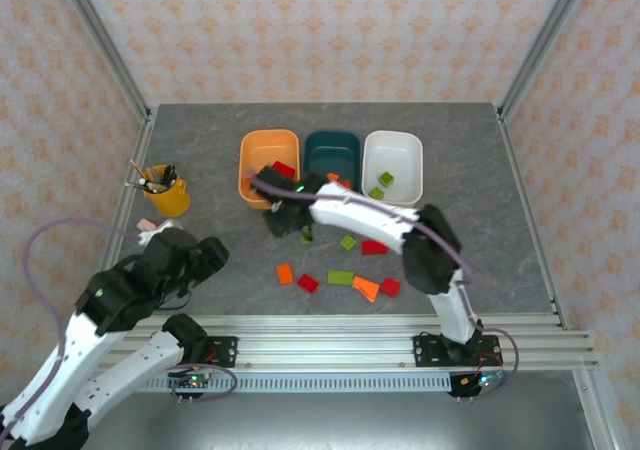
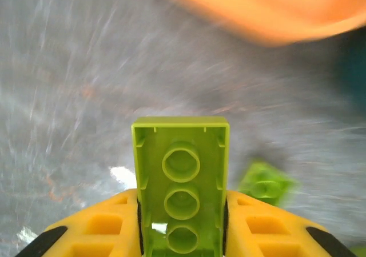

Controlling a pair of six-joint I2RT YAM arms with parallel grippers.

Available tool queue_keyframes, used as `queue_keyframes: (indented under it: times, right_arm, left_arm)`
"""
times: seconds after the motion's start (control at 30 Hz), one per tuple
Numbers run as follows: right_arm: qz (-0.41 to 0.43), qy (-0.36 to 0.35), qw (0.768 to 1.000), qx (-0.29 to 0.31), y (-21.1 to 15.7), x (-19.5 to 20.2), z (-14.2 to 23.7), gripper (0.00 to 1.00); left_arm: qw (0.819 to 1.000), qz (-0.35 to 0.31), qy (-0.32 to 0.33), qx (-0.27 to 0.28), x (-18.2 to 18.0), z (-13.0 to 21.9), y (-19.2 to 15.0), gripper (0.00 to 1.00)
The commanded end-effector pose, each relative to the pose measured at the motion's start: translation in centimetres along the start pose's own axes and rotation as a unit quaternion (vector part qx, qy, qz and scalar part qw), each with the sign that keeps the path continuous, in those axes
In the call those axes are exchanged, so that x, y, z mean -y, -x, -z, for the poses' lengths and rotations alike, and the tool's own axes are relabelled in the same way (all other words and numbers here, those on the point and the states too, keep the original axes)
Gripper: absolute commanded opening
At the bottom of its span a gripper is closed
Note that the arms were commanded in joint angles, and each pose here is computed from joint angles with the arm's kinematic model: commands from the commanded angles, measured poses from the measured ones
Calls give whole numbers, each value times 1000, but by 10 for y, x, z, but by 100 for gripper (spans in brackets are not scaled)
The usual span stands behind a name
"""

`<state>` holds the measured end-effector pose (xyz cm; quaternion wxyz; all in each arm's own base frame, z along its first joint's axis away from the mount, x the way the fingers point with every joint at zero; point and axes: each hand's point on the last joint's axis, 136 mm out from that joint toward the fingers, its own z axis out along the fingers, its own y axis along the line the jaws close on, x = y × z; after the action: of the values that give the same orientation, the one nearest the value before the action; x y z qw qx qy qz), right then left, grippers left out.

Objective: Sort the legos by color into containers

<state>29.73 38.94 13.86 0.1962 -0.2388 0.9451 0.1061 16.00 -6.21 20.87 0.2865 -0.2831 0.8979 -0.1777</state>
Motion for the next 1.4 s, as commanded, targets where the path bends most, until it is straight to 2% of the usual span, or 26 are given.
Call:
queue_keyframes:
  times: [0.0, 0.13, 0.27, 0.37, 0.57, 0.77, 0.93, 1.03, 1.17, 1.37]
  right_arm:
    - [-85, -34, 994, 55, 26, 71, 43, 32]
    - [-178, -85, 979, 59, 23, 161, 60, 31]
    - [-276, -145, 950, 31, -1, 238, 56, 30]
    - [-316, -171, 933, 5, -14, 271, 44, 30]
    - [-364, -218, 904, -59, -39, 315, 5, 31]
    - [-363, -229, 899, -88, -46, 327, -23, 38]
    - [-369, -236, 895, -84, -43, 329, -18, 55]
    - [-369, -227, 899, -55, -29, 324, 1, 60]
    - [-355, -208, 911, 3, -1, 309, 42, 58]
    - [-302, -150, 937, 86, 24, 254, 105, 58]
  left_arm:
    - [995, -36, -97, -18, 68, -17, 5, 77]
    - [991, -62, -113, -40, 111, -40, 9, 77]
    - [987, -81, -125, -60, 150, -65, 12, 76]
    - [984, -92, -132, -72, 174, -80, 13, 76]
    - [980, -112, -138, -92, 208, -105, 11, 76]
    - [980, -122, -118, -101, 215, -120, 11, 76]
    - [981, -130, -96, -105, 206, -124, 9, 76]
    - [982, -138, -77, -107, 196, -124, 7, 76]
    - [983, -141, -45, -108, 178, -122, 6, 76]
    - [980, -153, -6, -126, 146, -121, -7, 75]
